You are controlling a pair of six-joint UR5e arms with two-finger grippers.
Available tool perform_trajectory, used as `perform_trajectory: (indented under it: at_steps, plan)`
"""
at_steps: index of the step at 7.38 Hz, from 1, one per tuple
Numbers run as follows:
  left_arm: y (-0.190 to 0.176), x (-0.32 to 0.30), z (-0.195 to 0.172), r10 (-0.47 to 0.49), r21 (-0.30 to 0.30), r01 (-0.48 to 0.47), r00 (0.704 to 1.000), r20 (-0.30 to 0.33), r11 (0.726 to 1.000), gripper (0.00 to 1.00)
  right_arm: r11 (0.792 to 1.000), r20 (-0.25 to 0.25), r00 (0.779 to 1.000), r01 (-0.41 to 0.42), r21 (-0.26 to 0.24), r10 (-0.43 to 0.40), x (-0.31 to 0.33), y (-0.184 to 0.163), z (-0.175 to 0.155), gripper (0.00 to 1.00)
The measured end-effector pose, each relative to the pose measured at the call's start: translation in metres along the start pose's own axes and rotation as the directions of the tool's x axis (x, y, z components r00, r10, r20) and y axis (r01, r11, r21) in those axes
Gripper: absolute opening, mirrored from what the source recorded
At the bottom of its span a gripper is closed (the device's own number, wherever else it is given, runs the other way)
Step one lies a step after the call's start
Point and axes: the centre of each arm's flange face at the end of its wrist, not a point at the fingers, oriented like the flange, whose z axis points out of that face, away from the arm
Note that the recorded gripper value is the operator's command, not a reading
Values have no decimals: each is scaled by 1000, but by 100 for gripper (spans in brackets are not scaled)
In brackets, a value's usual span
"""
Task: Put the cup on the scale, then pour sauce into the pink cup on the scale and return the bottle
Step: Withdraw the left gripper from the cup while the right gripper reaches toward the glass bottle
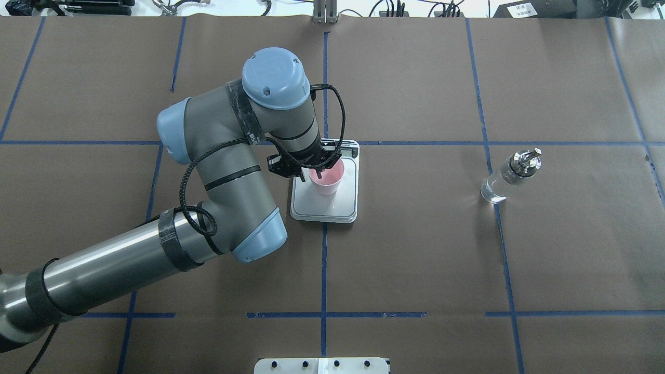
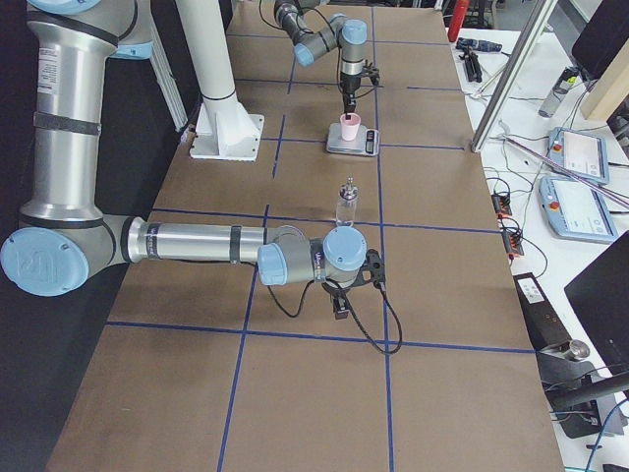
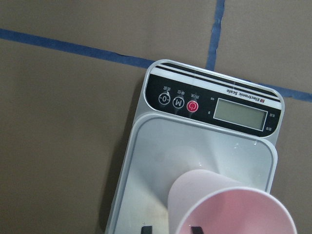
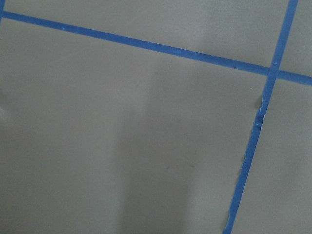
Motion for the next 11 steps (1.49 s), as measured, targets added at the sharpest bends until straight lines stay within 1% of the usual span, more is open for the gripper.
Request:
perform_trajectory:
  at_steps: [1, 2, 3, 4, 5, 6, 7, 8, 9, 10, 11]
  plan:
    - [12, -21, -26, 13, 11, -13, 999, -37, 1000, 47, 999, 4, 999, 32, 8, -33, -7, -4, 2, 100]
    - [24, -54, -60, 27, 31, -24, 996, -84, 999, 47, 996, 11, 996, 87, 26, -87, -19, -9, 9, 100]
    - [29, -81, -85, 30, 49, -24, 993, -113, 998, 47, 992, 19, 992, 120, 48, -121, -35, -15, 17, 100]
    - [26, -98, -92, 24, 62, -17, 993, -114, 998, 47, 988, 27, 990, 132, 80, -135, -58, -20, 28, 100]
    - [15, -110, -91, 14, 73, -6, 995, -101, 997, 46, 982, 31, 990, 134, 130, -140, -87, -23, 43, 100]
    - [5, -120, -89, 16, 83, -9, 996, -86, 997, 46, 975, 51, 990, 121, 185, -133, -120, -23, 62, 100]
    - [-3, -128, -88, 29, 92, -22, 997, -74, 996, 46, 969, 98, 987, 102, 225, -126, -152, -15, 81, 96]
    - [-10, -134, -89, 36, 102, -29, 997, -65, 994, 47, 968, 153, 981, 80, 238, -119, -178, -5, 95, 98]
    - [-17, -138, -91, 37, 111, -31, 997, -61, 993, 47, 968, 194, 976, 53, 243, -103, -202, 2, 107, 97]
    - [-23, -141, -94, 37, 122, -29, 998, -59, 992, 50, 965, 211, 974, 25, 261, -82, -231, 8, 121, 96]
    - [-30, -145, -98, 43, 133, -35, 997, -56, 990, 50, 955, 207, 976, -3, 296, -61, -262, 14, 137, 99]
